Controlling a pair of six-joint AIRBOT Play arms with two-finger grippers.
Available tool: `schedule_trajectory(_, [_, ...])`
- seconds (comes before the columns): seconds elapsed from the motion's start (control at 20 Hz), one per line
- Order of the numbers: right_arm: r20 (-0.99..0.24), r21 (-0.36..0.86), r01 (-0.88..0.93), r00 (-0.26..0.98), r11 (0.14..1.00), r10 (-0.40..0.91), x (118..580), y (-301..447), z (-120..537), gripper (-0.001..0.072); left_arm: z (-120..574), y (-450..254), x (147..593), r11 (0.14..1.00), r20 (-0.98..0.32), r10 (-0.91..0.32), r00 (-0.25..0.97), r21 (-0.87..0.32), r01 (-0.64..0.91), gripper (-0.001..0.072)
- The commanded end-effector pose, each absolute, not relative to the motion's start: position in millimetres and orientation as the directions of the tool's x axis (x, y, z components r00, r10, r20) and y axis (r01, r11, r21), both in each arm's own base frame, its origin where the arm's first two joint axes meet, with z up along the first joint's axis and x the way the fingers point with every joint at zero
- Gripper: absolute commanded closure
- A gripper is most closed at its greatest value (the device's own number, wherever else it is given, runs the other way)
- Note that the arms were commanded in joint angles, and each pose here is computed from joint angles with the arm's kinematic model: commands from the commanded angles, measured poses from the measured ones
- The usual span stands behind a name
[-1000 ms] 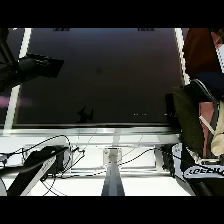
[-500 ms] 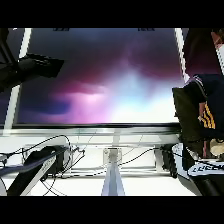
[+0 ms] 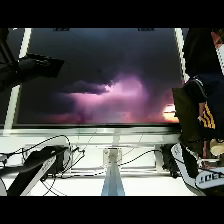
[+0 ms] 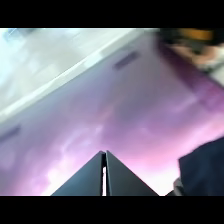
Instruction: Fold the clothes and pants, and hang the long-sleeved shirts on hangers.
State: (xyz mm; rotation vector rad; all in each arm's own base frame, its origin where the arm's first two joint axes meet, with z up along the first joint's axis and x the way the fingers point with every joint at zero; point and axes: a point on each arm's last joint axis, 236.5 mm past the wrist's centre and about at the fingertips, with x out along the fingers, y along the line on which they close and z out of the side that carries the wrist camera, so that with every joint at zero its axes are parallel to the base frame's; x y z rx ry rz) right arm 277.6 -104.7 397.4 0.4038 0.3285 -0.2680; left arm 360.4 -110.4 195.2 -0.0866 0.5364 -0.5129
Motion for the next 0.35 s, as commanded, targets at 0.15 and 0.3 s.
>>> schedule_trajectory(0.15, [-0.576, 0.042, 0.293, 0.788, 0.955, -0.216, 289, -98, 340, 0.0683, 195, -110, 360, 0.871, -0.467, -0.488, 0.737, -0.210, 0.444, 0.0066])
schedule_trajectory(0.3, [-0.713, 0.056, 0.286, 0.683, 0.957, -0.162, 291, -96, 296, 0.0682, 195, -110, 360, 0.871, -0.467, -0.488, 0.737, -0.210, 0.444, 0.0065])
